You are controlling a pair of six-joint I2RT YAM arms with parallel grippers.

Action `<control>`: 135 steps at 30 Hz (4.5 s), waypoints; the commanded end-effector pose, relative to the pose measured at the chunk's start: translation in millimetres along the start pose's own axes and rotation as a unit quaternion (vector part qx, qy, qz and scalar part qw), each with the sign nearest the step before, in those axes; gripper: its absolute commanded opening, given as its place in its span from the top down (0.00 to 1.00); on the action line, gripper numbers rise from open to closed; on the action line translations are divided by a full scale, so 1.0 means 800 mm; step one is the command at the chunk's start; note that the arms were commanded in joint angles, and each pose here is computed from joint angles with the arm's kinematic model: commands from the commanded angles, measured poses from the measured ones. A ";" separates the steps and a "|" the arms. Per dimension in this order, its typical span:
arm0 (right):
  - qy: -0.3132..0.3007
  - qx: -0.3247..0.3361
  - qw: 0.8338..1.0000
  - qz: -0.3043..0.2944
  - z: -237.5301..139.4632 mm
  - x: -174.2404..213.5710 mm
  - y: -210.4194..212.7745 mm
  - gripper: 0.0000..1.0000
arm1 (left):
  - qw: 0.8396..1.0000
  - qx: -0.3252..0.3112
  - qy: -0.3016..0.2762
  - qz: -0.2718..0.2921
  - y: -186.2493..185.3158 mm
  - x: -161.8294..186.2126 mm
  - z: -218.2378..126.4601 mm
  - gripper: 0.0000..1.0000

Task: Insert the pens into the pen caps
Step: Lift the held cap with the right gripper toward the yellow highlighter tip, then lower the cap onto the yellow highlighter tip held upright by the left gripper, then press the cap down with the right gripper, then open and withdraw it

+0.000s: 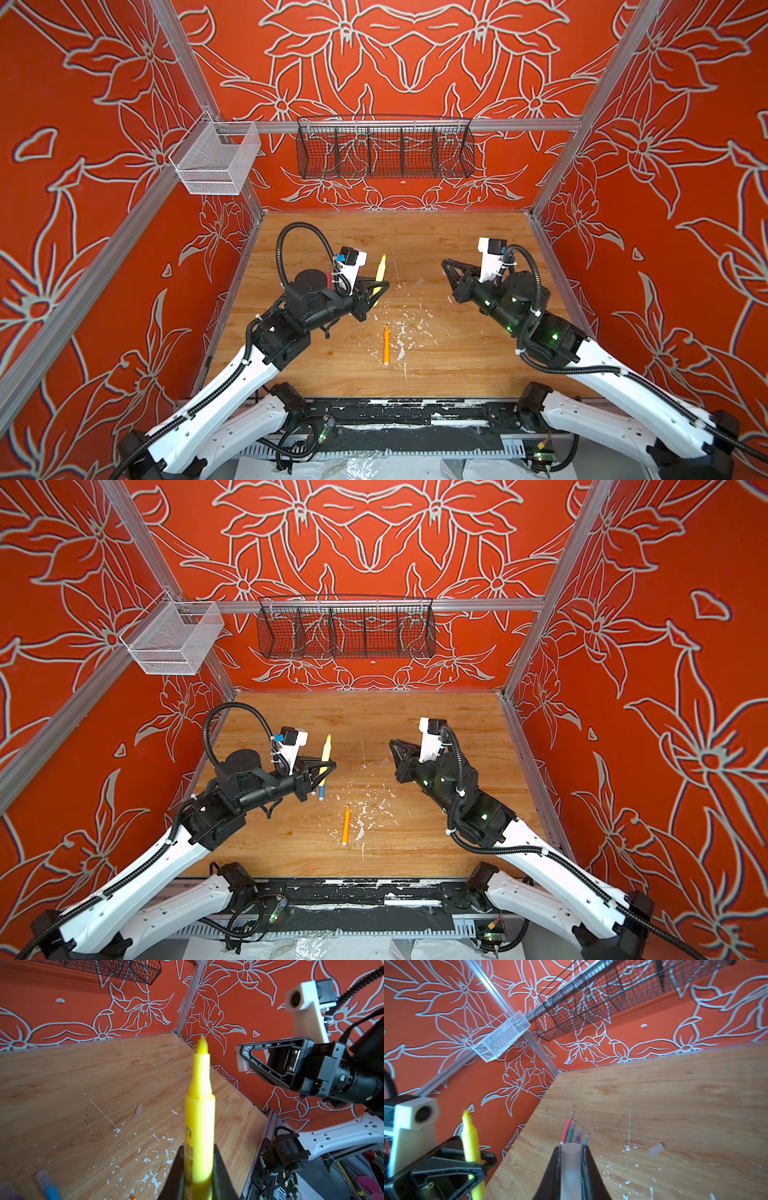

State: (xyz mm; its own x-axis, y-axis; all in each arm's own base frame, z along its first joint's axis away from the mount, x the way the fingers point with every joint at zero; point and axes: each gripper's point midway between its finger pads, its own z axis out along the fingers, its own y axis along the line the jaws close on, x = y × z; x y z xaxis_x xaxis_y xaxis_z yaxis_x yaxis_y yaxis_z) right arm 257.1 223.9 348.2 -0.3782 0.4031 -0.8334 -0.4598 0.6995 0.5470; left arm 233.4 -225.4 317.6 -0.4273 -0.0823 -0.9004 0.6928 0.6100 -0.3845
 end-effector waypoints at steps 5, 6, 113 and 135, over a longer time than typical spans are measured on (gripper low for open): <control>-0.046 -0.107 0.993 0.002 0.001 -0.042 0.068 1.00 | 0.999 0.035 -0.009 0.010 -0.017 -0.009 0.000 1.00; -0.051 -0.117 0.992 0.002 0.001 -0.044 0.073 1.00 | 0.999 0.035 -0.009 0.010 -0.017 -0.009 0.000 1.00; 0.009 -0.241 0.966 0.089 0.080 0.048 0.166 1.00 | 0.997 -0.003 -0.069 0.023 -0.004 -0.019 -0.021 1.00; 0.017 -0.193 0.979 0.064 0.093 0.077 0.156 1.00 | 0.994 0.010 -0.103 0.037 -0.014 -0.024 -0.042 1.00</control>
State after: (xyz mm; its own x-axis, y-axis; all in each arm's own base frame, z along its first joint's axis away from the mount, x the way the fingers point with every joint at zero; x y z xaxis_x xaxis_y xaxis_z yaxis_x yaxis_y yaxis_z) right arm 236.4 372.6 377.8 -0.4451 0.4955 -0.7459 -0.6921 0.3382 0.6377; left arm 216.6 -208.5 306.3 -0.3745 -0.1210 -0.9193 0.6918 0.6236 -0.3640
